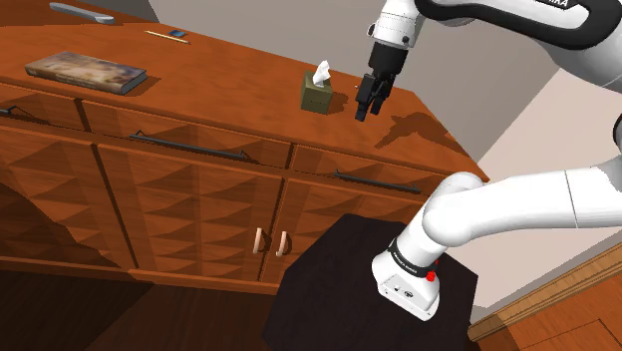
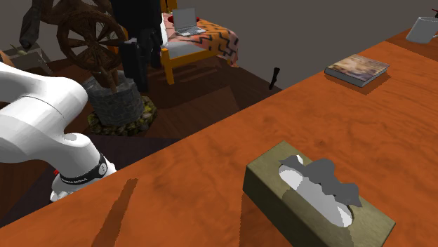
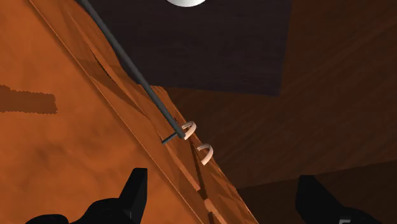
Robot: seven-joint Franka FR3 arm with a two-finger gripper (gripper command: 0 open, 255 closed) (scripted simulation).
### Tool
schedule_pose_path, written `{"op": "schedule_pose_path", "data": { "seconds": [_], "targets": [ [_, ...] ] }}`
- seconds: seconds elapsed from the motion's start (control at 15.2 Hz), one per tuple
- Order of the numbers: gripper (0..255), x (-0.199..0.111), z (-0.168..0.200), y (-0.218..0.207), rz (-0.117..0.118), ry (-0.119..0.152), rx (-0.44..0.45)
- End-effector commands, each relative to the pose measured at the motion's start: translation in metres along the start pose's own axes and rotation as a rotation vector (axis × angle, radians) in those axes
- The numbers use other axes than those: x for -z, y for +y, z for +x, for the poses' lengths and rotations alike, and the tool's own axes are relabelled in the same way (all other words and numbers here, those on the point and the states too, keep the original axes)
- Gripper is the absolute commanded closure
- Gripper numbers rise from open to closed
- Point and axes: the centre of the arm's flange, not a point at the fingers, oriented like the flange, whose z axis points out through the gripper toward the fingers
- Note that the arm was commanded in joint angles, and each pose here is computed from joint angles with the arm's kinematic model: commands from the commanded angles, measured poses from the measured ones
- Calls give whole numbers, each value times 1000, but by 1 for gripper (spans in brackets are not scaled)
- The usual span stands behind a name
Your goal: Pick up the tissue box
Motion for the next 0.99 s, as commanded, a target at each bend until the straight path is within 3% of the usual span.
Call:
{"op": "schedule_pose_path", "data": {
  "seconds": [0.0,0.92],
  "targets": [
    [0,0,0,0,0,0,0],
    [0,28,121,143,176,136,76]
  ]
}}
